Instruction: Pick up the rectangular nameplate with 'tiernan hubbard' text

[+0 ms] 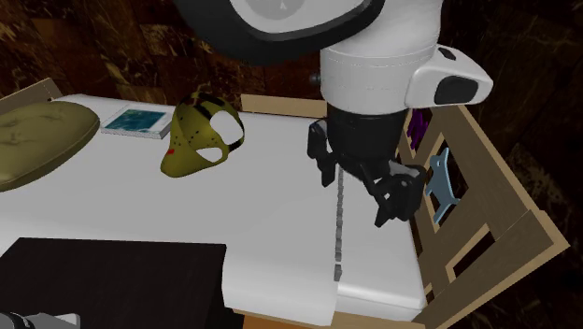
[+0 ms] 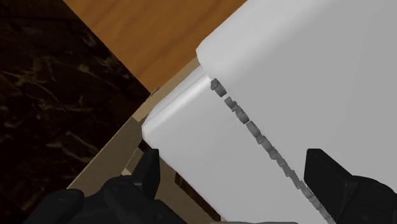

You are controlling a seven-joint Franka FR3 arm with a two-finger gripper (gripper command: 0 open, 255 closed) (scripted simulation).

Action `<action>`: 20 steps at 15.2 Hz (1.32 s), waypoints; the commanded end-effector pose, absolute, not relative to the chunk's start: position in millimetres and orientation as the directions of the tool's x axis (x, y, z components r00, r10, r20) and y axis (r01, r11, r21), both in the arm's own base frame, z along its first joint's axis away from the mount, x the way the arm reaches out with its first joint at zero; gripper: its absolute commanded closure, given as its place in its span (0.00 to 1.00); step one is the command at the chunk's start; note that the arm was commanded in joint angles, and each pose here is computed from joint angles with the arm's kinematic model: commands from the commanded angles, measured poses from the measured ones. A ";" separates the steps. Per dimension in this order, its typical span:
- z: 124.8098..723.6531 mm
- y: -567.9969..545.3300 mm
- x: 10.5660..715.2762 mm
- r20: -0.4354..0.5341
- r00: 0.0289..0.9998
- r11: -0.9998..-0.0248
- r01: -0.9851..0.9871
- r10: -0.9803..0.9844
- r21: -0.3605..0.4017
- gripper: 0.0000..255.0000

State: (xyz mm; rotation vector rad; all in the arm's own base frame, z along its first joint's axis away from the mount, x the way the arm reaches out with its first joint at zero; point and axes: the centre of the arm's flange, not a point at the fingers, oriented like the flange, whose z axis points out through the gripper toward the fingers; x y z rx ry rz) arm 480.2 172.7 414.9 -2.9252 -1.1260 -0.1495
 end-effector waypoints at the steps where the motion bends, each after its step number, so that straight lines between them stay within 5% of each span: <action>1: 398.8 193.3 492.9 0.090 0.698 -0.702 0.711 0.711 0.031 0.00; 20: 244.4 382.2 532.1 0.073 0.235 -0.238 0.971 0.969 0.027 0.00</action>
